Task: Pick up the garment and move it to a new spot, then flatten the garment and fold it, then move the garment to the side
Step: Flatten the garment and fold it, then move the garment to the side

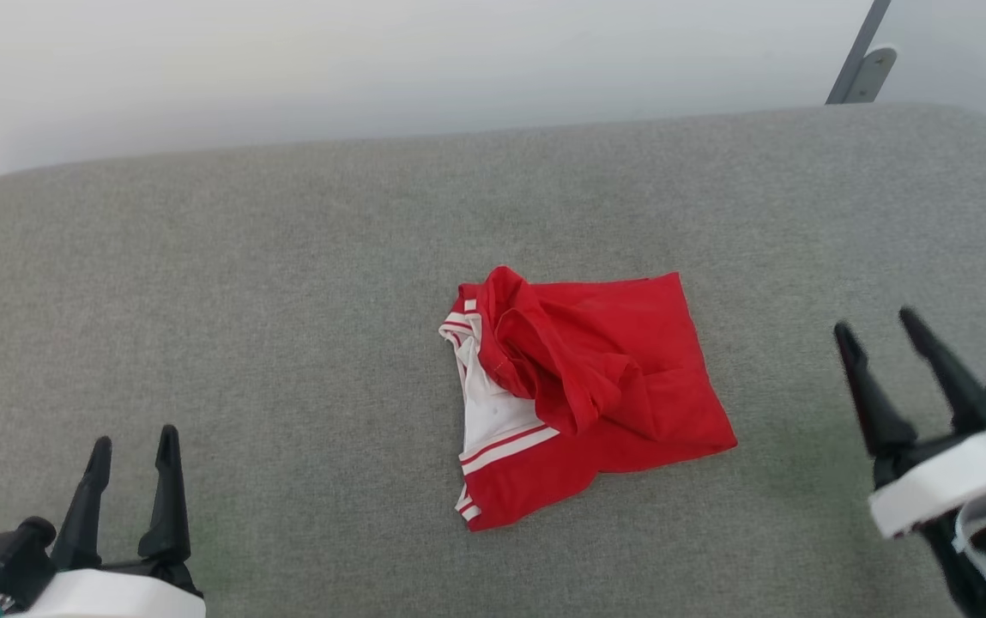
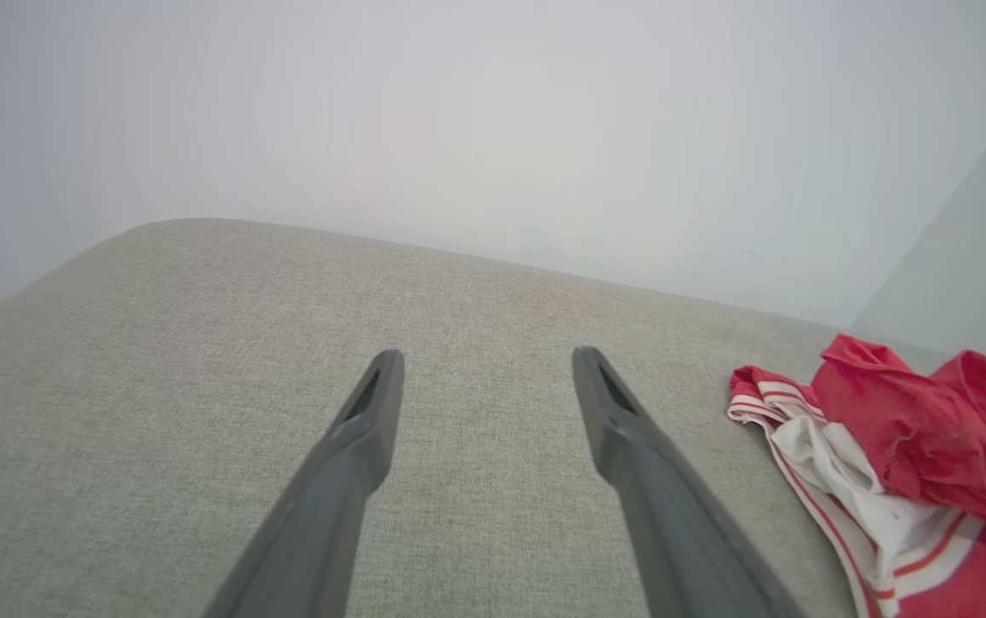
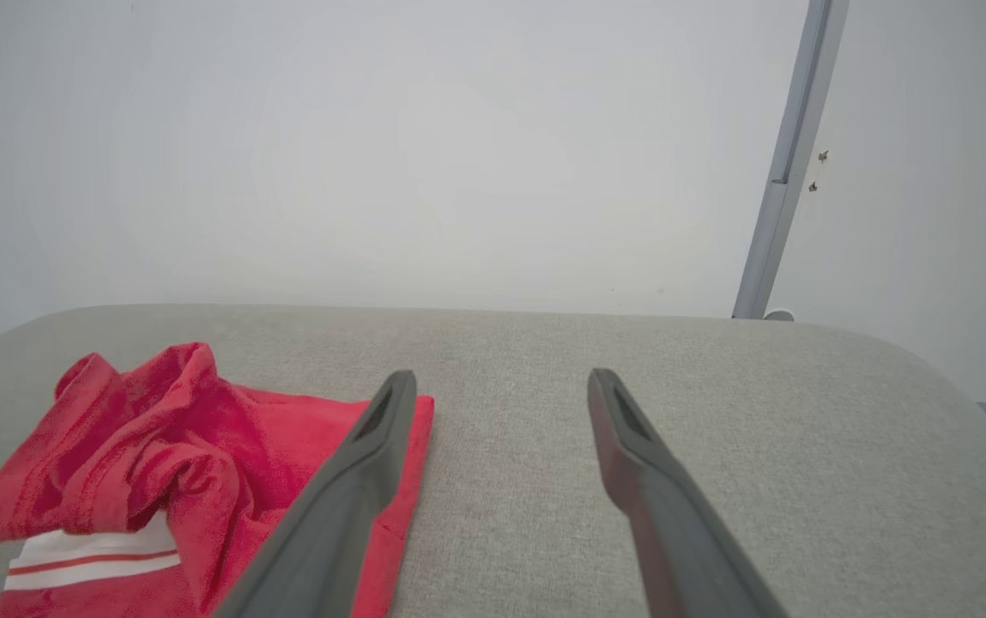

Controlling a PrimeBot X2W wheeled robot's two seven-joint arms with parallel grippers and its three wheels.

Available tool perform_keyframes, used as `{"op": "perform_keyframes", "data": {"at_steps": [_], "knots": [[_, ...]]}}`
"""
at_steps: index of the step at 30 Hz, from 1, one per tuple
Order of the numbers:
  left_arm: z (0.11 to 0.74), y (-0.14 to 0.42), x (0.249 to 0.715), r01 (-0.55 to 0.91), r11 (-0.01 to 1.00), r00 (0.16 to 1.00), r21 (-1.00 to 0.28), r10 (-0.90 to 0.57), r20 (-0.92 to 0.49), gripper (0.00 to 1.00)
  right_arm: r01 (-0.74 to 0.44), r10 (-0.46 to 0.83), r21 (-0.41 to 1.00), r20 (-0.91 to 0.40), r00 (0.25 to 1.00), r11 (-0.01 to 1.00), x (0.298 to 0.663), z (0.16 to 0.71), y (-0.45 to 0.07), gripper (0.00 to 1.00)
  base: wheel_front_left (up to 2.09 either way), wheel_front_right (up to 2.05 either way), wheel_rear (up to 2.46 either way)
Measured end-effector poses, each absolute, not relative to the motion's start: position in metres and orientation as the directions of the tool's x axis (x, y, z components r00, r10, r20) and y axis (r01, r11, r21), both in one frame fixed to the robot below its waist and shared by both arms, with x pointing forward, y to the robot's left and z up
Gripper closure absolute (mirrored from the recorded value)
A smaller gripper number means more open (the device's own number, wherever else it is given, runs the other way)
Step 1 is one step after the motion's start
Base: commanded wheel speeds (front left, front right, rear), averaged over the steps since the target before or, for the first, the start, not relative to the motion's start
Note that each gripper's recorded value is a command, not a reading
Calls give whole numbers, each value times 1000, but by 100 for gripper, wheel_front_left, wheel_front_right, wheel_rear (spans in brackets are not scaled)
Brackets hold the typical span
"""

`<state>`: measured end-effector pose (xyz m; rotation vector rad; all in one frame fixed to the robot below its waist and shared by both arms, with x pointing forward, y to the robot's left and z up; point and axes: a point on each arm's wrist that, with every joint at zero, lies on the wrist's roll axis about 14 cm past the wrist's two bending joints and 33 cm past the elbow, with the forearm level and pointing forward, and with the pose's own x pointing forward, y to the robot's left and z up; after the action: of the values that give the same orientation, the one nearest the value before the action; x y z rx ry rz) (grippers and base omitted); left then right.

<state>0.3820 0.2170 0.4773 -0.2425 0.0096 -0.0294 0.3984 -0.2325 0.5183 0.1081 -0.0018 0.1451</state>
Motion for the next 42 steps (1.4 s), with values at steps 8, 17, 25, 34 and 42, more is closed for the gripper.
{"op": "perform_keyframes", "data": {"at_steps": [8, 17, 25, 34, 42], "knots": [[482, 219, 366, 27, 976, 1000, -216, -27, 2, 0, -112, 112, 119, 6, 994, 987, 377, 501, -235, 0, 0, 0, 0], [483, 237, 342, -37, 975, 999, -217, 39, 4, 0, -108, 102, 142, 51, 994, 984, 364, 509, -226, 0, 0, 0, 0], [482, 252, 327, -90, 971, 996, -220, 93, 4, 0, -117, 109, 168, 53, 993, 979, 361, 506, -218, 0, 0, 0, 0], [481, 258, 319, -110, 972, 994, -209, 112, -3, 0, -132, 126, 182, 44, 991, 974, 362, 502, -210, 0, 0, 0, 0], [481, 259, 317, -112, 971, 993, -210, 114, -2, 0, -150, 144, 187, 43, 989, 971, 363, 502, -203, 0, 0, 0, 0]]}}
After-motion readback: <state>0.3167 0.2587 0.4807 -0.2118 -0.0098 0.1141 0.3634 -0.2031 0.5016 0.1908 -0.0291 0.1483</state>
